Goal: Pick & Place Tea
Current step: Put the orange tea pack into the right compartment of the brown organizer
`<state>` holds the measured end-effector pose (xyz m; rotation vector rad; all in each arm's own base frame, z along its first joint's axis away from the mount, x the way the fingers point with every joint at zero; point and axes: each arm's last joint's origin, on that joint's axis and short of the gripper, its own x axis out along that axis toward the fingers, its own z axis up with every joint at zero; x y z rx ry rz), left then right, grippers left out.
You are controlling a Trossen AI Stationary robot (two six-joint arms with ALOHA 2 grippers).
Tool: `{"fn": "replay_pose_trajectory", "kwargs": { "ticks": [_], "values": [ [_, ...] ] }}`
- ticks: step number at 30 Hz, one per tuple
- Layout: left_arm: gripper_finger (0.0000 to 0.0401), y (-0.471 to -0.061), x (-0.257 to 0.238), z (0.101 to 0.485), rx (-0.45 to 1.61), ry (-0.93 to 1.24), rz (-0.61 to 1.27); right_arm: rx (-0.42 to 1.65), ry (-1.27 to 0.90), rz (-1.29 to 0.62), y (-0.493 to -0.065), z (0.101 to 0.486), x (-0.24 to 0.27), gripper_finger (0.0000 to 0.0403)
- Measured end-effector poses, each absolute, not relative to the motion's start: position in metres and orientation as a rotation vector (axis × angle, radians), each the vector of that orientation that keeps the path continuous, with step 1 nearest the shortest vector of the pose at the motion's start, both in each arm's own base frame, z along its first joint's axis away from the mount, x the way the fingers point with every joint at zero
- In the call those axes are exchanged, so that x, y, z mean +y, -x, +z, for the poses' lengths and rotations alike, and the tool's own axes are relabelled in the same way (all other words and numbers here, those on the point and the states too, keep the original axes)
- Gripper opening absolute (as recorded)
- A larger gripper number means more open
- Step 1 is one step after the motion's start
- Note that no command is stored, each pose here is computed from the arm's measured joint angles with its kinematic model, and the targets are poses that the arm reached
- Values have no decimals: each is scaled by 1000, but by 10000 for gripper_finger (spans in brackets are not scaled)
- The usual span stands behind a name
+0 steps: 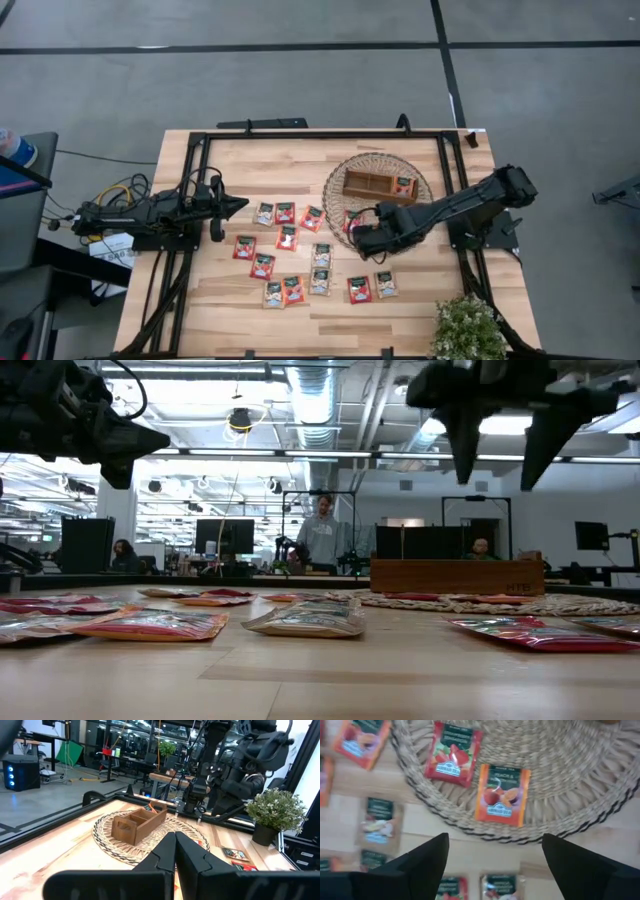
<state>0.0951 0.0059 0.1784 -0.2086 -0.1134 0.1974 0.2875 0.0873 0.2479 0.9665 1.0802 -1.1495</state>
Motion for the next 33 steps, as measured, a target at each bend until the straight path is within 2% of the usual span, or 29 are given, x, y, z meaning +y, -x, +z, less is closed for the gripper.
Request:
{"fn": "replay_pose_trajectory", "kwargs": {
  "ticks": [8, 14, 23, 33],
  "values": [
    [0, -95, 6, 178, -106, 208, 196, 1224, -907, -1228, -307, 211, 75, 317],
    [0, -95, 6, 178, -105, 209, 186, 1306, -895, -1222, -310, 201, 73, 317],
    [0, -95, 5, 178, -103, 212, 181, 1272, -876, -1200, -288, 222, 72, 317],
    [0, -95, 5, 177, -98, 212, 182, 1096, -982, -1071, -264, 207, 64, 317]
  ]
}}
